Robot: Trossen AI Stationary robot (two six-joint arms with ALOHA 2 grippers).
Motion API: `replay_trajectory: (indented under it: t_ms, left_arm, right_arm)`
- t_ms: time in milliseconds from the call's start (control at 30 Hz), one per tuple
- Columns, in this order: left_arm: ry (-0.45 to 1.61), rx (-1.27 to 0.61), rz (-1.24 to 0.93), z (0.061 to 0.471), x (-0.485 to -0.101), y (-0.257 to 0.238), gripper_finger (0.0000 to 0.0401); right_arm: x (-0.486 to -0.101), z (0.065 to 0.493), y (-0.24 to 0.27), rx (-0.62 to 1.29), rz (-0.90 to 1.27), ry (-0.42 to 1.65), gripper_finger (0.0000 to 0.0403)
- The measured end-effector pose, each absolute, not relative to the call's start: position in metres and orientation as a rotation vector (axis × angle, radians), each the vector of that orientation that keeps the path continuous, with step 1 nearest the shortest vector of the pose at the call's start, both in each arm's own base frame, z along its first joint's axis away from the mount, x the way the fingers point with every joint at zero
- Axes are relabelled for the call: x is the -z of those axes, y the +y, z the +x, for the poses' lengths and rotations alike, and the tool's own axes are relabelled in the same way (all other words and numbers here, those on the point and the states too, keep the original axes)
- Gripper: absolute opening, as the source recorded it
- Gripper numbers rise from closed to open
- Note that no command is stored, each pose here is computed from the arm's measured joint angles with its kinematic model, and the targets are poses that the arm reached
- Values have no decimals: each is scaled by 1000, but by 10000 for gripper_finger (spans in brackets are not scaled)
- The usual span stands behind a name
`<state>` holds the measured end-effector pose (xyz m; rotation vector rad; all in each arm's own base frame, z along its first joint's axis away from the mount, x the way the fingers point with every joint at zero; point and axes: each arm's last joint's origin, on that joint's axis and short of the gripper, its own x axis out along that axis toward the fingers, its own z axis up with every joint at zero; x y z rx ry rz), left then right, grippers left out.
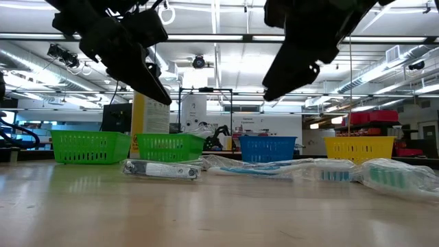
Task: Pick & Place Travel size toiletries
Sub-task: Put the purple toothpaste into the blue bin
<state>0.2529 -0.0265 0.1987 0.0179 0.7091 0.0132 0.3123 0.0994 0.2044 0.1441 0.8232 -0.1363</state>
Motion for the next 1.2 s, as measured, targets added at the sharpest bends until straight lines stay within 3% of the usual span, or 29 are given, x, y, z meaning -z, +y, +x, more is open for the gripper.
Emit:
replay_trajectory:
  t_ms: [267, 433, 667, 1000, 1200]
  left_arm:
    - [700, -18, 15, 254, -199, -26, 201]
    - [690, -18, 15, 254, -200, -27, 201]
    - [681, -18, 13, 255, -201, -27, 201]
    - [682, -22, 8, 255, -201, -27, 201]
    - [682, -22, 7, 255, -201, -27, 201]
  right_arm:
    - [-194, 301, 98, 149, 232, 995, 268]
    - [-193, 274, 95, 294, 496, 1255, 268]
    - [-193, 243, 103, 612, 1049, 1645, 268]
    - [-173, 225, 111, 943, 1254, 1666, 268]
    - [-158, 220, 109, 962, 1290, 1648, 268]
